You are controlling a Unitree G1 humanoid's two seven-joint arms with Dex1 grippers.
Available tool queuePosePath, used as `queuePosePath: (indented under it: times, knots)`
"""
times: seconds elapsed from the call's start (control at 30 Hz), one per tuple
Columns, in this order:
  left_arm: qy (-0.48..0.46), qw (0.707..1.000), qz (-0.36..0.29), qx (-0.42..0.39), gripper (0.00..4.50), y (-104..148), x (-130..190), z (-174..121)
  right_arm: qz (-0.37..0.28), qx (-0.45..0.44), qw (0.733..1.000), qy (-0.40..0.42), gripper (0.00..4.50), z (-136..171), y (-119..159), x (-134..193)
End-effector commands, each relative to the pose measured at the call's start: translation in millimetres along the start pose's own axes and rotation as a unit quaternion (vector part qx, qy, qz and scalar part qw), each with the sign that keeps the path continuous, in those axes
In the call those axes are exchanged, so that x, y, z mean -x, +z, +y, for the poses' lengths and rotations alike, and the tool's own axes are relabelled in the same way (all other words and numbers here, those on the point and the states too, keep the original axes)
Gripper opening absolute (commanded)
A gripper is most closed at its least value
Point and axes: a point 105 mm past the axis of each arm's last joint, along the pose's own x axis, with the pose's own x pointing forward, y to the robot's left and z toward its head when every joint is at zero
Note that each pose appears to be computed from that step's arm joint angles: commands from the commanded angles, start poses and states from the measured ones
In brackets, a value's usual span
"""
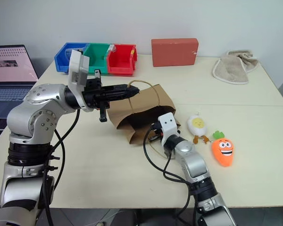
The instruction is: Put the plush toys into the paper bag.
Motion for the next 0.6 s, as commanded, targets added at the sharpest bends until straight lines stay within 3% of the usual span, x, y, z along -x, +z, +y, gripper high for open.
queuePosePath:
  times: [0.03, 0.17, 0.37, 0.5, 0.6]
  knots:
    - [-0.013, 0.999, 0.005, -0.03, 0.0, 3, -7, -10, -0.062, 0.056, 0.996, 0.043, 0.01, 11, 34, 13]
    - [-0.022, 0.999, 0.024, -0.041, 0.0, -9, -14, -17, -0.074, 0.148, 0.981, 0.102, 0.01, 19, 45, 34]
    - [-0.027, 0.999, 0.015, -0.034, 0.0, -11, -19, -19, -0.093, 0.171, 0.97, 0.146, 0.01, 21, 71, 60]
    - [-0.032, 0.999, 0.021, -0.035, 0.0, -16, -23, -22, -0.068, 0.172, 0.968, 0.168, 0.01, 10, 75, 82]
    - [-0.04, 0.998, 0.032, -0.035, 0.0, -22, -23, -26, -0.022, 0.205, 0.967, 0.147, 0.91, -17, 68, 102]
